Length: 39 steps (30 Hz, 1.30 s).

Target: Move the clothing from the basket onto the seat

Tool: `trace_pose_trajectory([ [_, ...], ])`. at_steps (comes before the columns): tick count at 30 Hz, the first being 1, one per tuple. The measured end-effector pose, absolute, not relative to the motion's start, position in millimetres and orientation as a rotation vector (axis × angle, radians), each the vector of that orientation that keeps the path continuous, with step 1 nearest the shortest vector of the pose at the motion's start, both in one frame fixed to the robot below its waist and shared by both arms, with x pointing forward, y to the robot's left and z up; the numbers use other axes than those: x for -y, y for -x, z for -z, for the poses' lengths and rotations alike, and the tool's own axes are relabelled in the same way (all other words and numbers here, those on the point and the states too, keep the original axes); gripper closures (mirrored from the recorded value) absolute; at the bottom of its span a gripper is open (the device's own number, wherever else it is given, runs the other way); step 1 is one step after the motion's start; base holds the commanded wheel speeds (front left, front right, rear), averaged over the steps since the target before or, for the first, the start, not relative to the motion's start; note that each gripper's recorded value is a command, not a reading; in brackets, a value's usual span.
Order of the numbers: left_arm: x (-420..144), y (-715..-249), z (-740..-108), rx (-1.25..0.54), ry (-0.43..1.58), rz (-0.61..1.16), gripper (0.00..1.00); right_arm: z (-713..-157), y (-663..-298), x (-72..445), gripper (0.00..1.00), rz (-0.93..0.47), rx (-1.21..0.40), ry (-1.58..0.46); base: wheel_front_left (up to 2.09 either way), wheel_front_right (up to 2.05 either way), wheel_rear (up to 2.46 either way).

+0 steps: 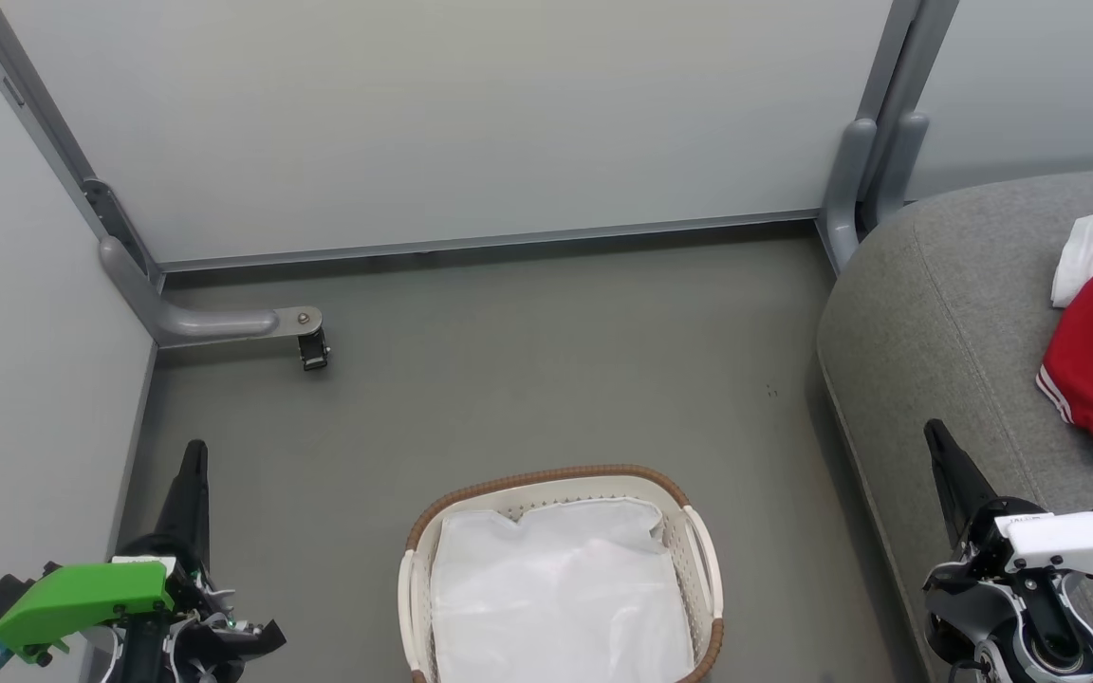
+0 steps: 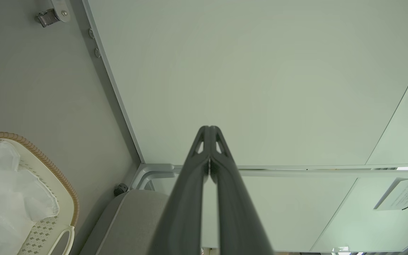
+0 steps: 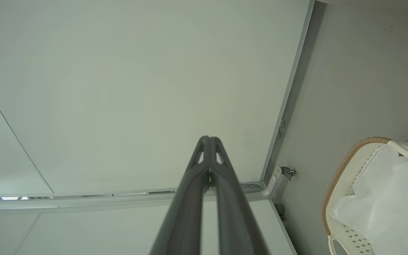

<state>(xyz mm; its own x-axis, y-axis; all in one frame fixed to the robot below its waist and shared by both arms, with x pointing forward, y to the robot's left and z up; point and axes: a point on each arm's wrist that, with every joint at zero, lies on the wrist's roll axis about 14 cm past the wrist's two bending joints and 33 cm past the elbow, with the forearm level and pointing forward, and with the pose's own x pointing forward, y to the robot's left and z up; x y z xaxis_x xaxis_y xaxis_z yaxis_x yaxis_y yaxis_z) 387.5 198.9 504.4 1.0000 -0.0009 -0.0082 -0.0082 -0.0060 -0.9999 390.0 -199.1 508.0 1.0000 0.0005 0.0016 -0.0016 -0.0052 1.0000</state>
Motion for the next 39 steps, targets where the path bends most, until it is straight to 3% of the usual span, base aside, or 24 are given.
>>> trace_pose_trajectory([
  [39,-198.9,-387.6,-504.6,-0.006,1.577,-0.005,1.00,-508.0,-390.0,199.1,1.00,-0.002,0.001,-1.576,0.00,0.00,0.00],
])
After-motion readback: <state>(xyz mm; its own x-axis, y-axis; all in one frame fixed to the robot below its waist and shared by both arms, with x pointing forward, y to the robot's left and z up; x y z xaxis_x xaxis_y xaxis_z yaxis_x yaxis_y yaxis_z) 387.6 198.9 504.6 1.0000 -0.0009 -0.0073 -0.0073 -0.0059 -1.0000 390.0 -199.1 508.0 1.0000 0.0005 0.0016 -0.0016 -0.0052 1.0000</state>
